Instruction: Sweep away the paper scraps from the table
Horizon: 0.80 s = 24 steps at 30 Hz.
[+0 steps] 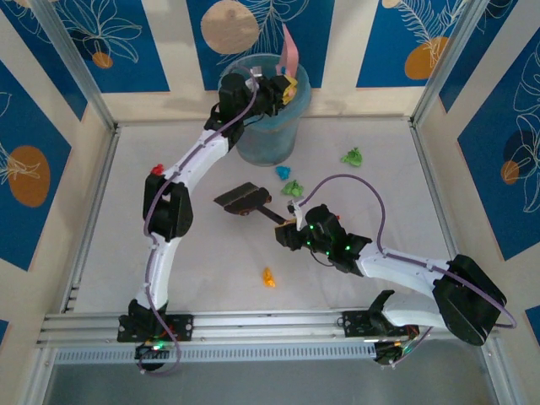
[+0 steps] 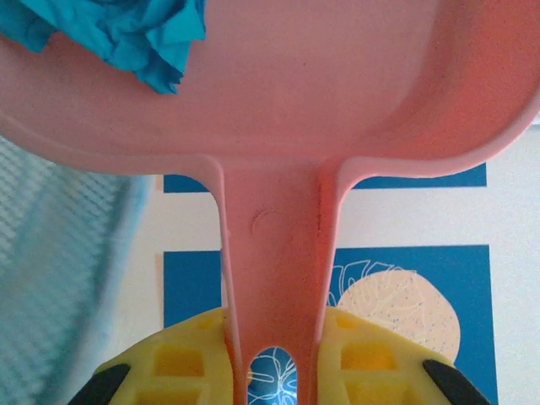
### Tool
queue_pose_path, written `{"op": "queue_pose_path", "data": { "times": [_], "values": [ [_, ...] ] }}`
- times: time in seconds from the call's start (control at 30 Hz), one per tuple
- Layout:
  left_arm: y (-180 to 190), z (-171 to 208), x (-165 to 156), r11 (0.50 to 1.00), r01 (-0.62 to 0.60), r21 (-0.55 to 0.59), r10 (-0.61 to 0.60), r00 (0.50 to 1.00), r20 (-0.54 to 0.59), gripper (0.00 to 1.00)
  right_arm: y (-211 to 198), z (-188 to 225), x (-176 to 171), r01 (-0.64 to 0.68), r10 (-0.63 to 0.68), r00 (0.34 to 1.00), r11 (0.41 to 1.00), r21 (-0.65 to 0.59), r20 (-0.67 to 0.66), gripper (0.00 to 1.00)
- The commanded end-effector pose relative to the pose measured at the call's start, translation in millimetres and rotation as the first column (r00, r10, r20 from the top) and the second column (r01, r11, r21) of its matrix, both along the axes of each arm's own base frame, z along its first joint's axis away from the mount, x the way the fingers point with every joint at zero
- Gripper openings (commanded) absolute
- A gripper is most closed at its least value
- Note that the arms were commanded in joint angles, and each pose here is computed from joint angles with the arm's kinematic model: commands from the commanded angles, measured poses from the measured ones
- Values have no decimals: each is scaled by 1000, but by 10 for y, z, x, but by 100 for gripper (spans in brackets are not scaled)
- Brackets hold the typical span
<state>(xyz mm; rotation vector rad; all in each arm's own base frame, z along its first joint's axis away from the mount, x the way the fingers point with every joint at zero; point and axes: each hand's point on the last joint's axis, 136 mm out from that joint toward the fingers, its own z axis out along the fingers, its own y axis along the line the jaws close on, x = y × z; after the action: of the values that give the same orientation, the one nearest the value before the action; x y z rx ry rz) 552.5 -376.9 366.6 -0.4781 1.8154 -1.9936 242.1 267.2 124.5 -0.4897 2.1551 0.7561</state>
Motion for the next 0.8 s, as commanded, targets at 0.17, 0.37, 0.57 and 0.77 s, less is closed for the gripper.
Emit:
{"op": "queue_pose_path", "data": {
  "times": [0.17, 0.37, 0.57, 0.77],
  "values": [
    [228, 903, -203, 979, 6, -203, 36, 979, 200, 0, 133, 247, 79, -20, 18, 997, 999, 26, 78, 0],
    [252, 963, -216, 975, 2, -221, 44, 978, 203, 0, 141, 257, 76, -23, 21, 996, 999, 22, 86, 0],
    [247, 1077, -329, 977, 27, -212, 23, 972, 232, 0, 145, 257, 72, -24, 23, 996, 1000, 15, 90, 0],
    [196, 1392, -781, 983, 97, -153, -38, 937, 348, 0, 158, 268, 64, -30, 29, 995, 999, 13, 98, 0]
  ]
}}
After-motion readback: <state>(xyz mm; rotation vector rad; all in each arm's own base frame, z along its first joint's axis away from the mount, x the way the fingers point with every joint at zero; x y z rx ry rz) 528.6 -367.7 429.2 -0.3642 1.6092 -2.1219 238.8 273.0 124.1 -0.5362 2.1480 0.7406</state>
